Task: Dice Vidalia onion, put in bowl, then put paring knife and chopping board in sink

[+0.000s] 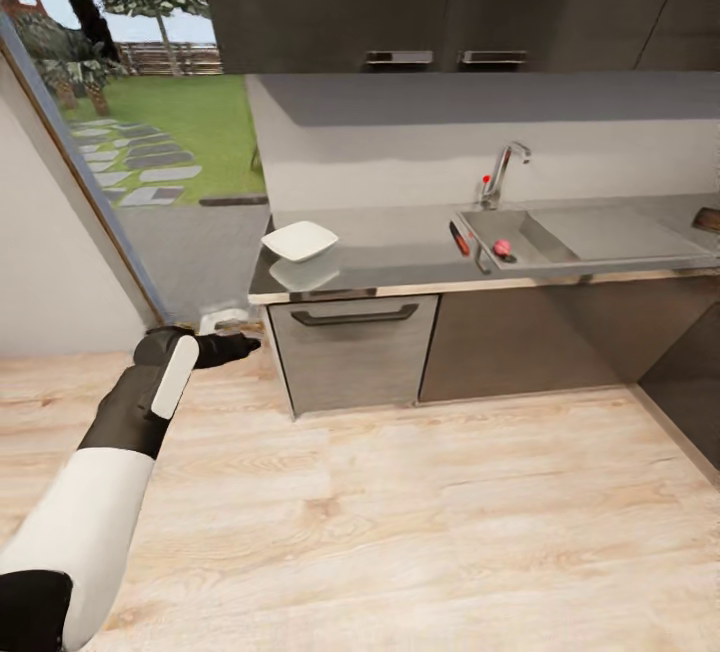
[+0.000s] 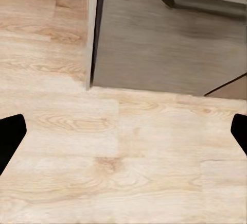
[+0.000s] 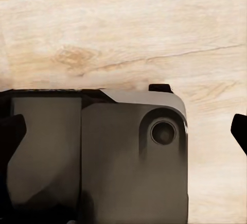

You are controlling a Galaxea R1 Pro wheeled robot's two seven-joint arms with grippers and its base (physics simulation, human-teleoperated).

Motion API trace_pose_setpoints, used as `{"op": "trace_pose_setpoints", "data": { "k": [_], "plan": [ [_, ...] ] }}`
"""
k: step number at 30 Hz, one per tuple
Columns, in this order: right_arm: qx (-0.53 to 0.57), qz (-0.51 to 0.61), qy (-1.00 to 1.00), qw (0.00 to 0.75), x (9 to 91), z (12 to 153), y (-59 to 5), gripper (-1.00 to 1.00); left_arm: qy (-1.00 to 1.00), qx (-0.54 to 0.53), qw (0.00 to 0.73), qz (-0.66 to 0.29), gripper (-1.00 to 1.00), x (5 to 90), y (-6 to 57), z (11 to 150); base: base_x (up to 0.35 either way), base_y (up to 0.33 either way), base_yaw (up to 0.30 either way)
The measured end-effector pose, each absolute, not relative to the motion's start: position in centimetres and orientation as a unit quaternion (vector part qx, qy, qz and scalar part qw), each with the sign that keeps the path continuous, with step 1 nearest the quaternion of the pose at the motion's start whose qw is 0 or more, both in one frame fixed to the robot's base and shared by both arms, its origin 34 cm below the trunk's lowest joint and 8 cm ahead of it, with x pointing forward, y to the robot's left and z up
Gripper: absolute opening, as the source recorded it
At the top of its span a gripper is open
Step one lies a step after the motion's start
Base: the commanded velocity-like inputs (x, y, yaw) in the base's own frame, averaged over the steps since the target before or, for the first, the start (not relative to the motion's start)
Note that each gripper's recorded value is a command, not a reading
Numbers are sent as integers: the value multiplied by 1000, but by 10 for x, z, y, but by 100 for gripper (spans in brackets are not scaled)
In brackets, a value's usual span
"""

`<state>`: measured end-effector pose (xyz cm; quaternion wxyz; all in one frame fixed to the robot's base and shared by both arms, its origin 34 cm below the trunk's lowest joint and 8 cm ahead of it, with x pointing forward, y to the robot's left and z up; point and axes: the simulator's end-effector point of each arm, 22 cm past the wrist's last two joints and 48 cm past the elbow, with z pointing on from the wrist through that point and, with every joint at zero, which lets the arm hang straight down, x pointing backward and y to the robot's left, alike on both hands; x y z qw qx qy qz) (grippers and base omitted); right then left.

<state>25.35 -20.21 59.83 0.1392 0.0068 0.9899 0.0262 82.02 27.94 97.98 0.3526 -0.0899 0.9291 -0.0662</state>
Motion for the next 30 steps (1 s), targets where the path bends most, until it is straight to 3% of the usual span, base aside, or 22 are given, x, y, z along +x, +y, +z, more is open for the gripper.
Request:
{"op": "trace_pose_setpoints", "data": {
  "k": [14, 25, 30],
  "plan": [
    [7, 26, 990, 140, 253, 598, -202, 100, 941, -176, 288, -18, 100, 767, 318, 814, -321, 0, 0],
    [7, 20, 988, 155, 264, 600, -212, 100, 951, -117, 283, 34, 100, 649, 299, 699, -43, 0, 0],
    [1, -9, 976, 217, 301, 608, -256, 100, 942, -108, 314, 46, 100, 575, 297, 667, 0, 0, 0]
  ]
}}
